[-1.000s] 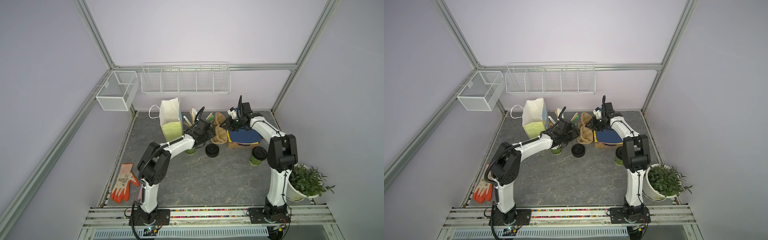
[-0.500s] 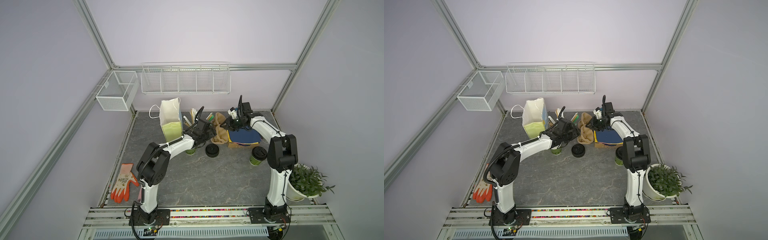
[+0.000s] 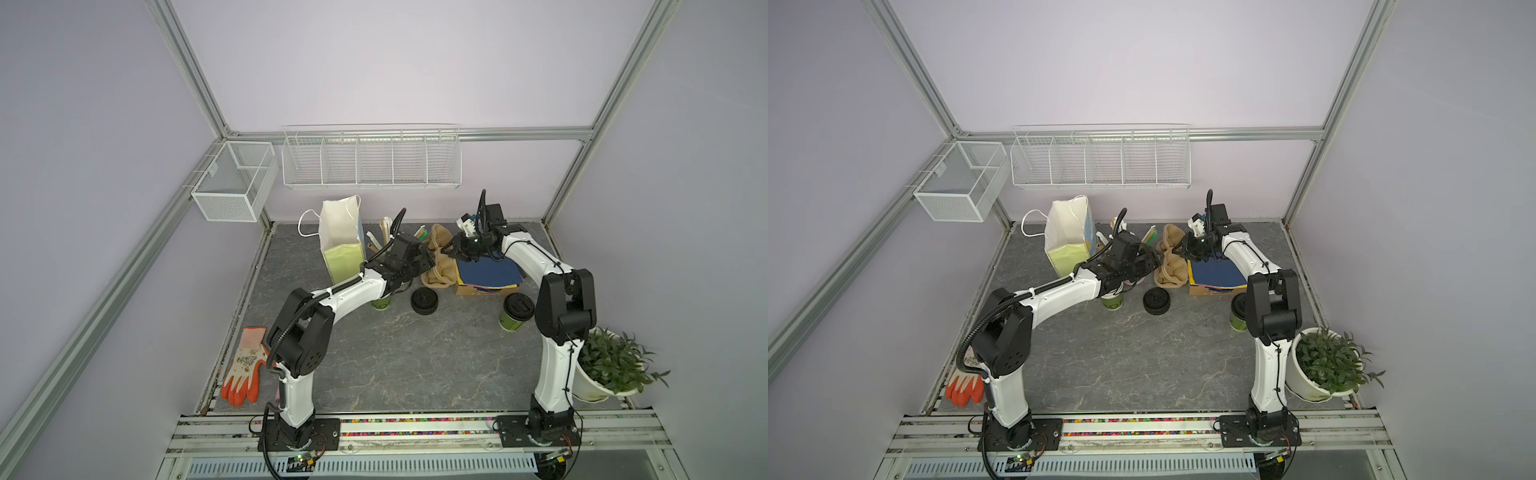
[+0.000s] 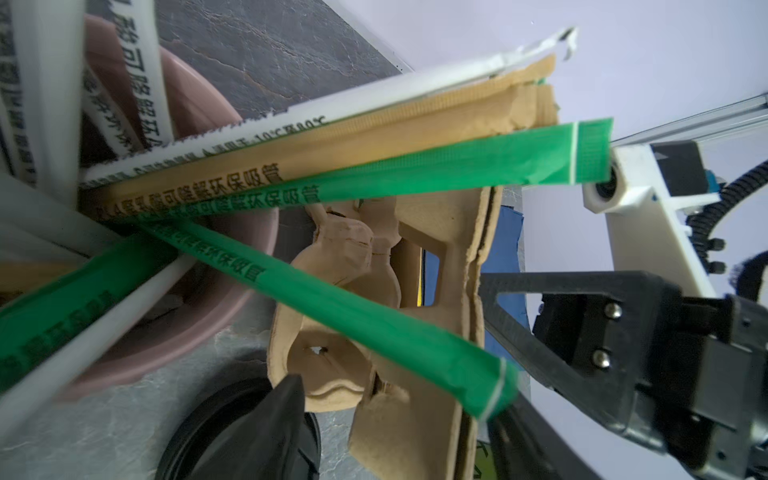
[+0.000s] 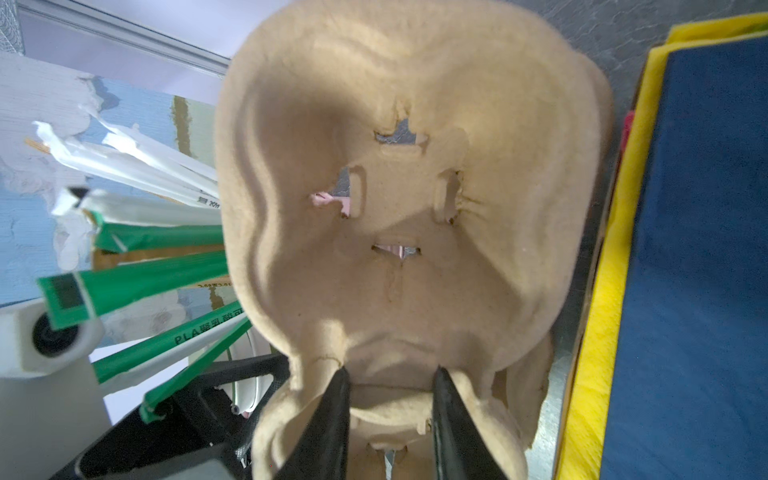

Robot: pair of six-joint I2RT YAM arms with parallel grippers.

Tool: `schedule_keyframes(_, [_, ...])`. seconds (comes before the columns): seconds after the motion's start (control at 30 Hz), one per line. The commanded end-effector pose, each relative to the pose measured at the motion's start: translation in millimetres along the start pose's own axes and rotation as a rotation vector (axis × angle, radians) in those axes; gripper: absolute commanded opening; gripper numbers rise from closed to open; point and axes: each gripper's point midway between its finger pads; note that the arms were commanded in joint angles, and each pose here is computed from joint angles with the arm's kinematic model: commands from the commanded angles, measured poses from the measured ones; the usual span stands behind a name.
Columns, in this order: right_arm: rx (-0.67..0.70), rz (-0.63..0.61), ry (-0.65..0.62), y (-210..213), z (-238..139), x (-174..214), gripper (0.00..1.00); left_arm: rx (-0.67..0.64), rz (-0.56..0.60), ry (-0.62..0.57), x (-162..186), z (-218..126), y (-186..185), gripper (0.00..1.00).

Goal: Pack the takeout coffee

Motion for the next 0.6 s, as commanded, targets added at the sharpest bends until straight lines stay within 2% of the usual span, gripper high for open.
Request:
schedule_keyframes(0.0, [-0.035, -0.020, -0.006, 7.3, 0.0, -3.8, 0.30, 0.018, 0.004, 0.013, 7.3, 0.2, -3.3, 0.69])
schedule_keyframes(0.57, [-0.040, -0.020, -0.005, 8.8, -2.2, -2.3, 0.30, -0.029, -0.009, -0.013, 6.8, 0.3, 15.7, 0.67])
Point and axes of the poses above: each gripper's point midway between its finger pads, its own z axis out along the fingers, its own y axis along the line the jaws close on, x = y × z, and after that the axes turned 4 degrees about -z, right-handed
